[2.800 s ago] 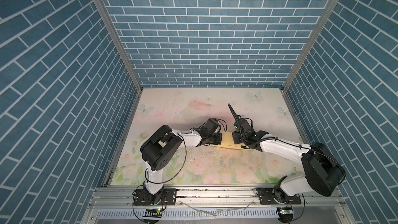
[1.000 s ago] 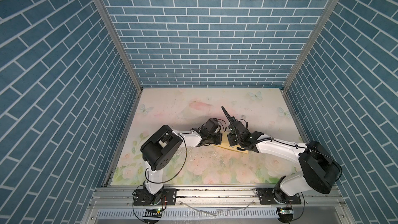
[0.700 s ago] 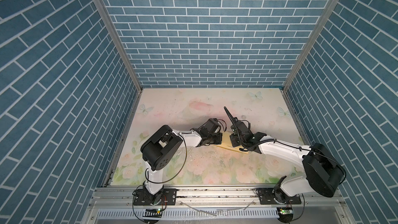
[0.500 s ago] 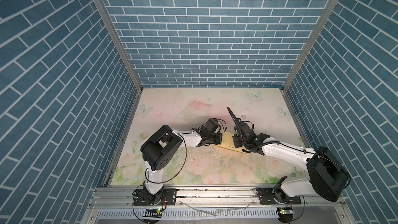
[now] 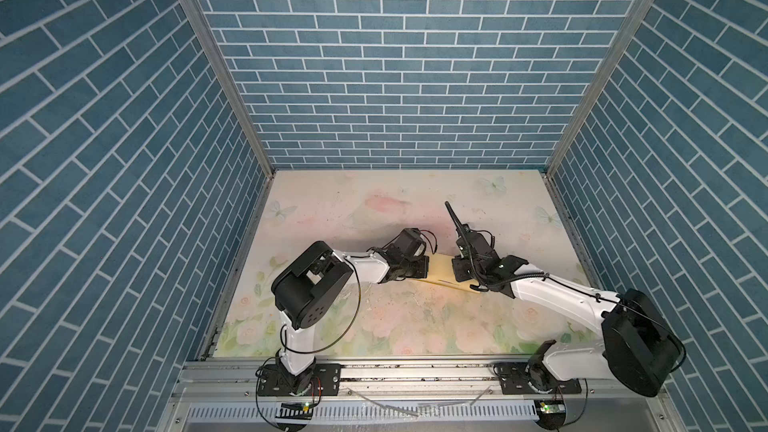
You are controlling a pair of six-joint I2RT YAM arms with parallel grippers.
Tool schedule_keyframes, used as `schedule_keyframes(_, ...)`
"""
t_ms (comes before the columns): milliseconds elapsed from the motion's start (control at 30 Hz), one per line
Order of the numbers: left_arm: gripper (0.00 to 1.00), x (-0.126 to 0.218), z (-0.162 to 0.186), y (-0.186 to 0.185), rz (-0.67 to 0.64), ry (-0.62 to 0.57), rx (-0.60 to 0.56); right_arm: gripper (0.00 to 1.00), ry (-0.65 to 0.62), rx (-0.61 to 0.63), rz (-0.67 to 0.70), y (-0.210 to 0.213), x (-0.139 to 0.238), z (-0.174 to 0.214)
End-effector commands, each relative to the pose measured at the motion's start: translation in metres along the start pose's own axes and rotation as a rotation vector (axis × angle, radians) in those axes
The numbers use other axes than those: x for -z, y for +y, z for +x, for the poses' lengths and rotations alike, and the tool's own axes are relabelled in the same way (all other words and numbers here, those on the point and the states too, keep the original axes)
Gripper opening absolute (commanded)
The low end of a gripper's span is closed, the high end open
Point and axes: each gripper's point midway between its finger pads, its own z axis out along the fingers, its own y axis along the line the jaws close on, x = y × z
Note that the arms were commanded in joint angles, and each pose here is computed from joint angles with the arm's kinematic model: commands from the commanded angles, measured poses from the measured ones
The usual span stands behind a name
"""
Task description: Place the letter into the envelope and seal it
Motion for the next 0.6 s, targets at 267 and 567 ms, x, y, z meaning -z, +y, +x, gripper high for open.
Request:
schedule_keyframes(267,0.00,-0.013,0.063,0.072,-0.243,0.185,0.050,0.00,-0.079,0.011,-0.119,0.055,-0.011,-0.037)
schedule_keyframes(567,0.00,-0.013,0.064,0.075,-0.232,0.181,0.073,0.00,-0.058,0.009,-0.098,0.059,-0.033,-0.022)
